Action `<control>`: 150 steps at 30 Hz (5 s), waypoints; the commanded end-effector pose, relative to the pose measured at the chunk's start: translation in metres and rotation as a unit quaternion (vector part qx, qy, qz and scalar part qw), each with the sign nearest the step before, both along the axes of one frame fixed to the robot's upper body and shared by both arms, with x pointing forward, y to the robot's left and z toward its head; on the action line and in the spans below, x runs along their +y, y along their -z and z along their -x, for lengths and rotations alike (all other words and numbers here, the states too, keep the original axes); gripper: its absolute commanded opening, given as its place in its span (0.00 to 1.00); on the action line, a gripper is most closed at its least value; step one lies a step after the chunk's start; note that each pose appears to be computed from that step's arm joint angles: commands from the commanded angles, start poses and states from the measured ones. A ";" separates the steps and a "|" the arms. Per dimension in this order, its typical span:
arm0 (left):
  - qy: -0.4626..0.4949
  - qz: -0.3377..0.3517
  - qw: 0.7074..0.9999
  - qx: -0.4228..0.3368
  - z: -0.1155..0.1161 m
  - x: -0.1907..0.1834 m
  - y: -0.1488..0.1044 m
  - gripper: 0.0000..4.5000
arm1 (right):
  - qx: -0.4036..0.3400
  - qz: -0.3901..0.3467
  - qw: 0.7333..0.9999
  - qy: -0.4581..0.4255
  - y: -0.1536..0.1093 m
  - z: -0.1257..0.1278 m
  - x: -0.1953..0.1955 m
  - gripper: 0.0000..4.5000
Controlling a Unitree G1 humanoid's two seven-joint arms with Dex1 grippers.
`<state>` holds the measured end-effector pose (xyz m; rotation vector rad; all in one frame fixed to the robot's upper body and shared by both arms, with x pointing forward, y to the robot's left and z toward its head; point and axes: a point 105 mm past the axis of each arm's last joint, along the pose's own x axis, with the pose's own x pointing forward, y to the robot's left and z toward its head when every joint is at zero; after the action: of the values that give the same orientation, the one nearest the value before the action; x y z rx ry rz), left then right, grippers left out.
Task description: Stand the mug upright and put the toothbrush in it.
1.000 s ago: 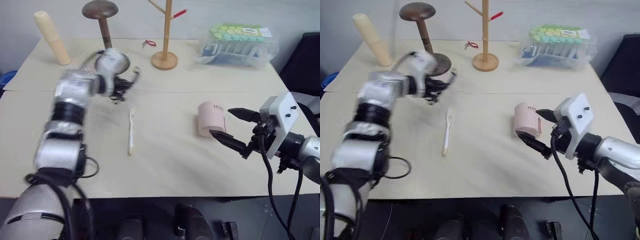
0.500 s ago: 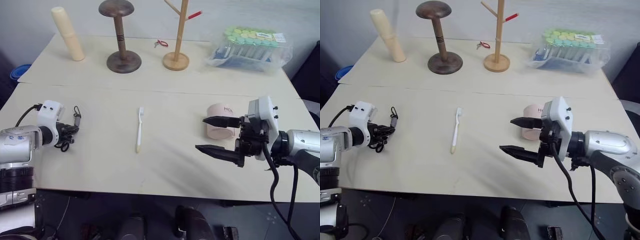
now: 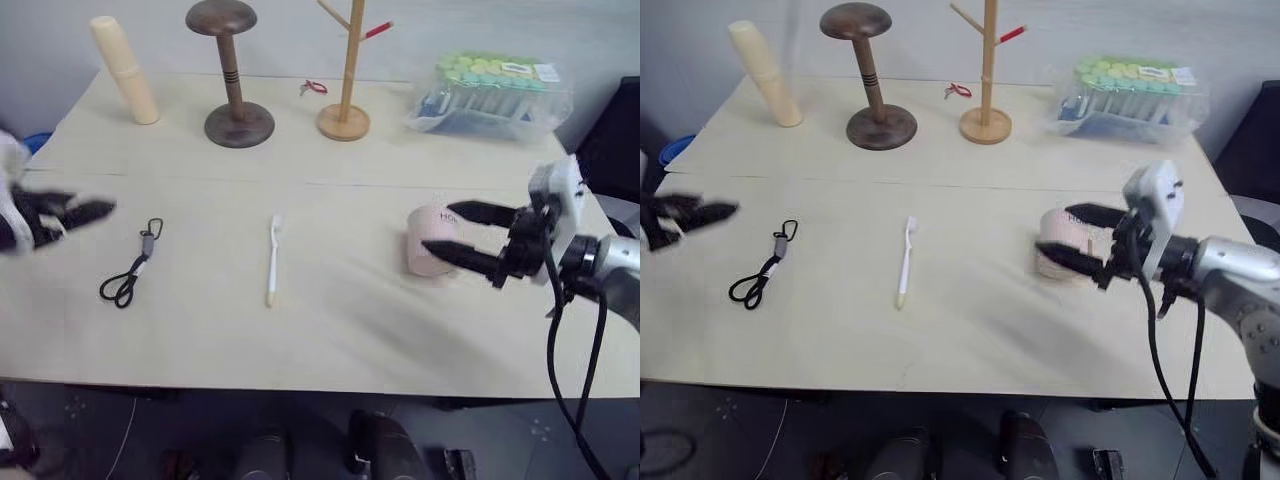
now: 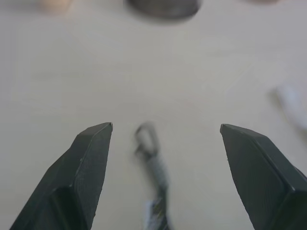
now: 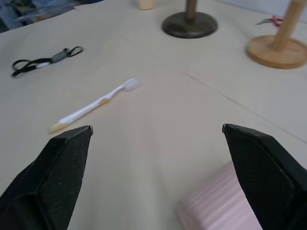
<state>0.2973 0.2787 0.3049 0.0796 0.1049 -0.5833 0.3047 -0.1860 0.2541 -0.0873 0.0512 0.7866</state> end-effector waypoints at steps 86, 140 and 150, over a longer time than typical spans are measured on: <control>0.063 -0.037 0.987 0.142 -0.020 -0.098 0.077 0.85 | -0.108 0.007 0.994 -0.015 0.050 0.004 0.046 0.99; 0.197 0.192 0.956 -0.102 -0.110 -0.279 -0.009 0.05 | -0.077 0.035 0.994 0.073 0.001 0.051 -0.008 1.00; 0.236 0.151 0.955 -0.100 -0.093 -0.300 0.028 0.39 | -0.076 0.025 0.992 0.096 0.001 0.051 -0.015 1.00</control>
<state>0.4000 -0.0197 0.2521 -0.1691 -0.1145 -1.0303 0.2601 -0.2024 0.2427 -0.1693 -0.0154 0.5769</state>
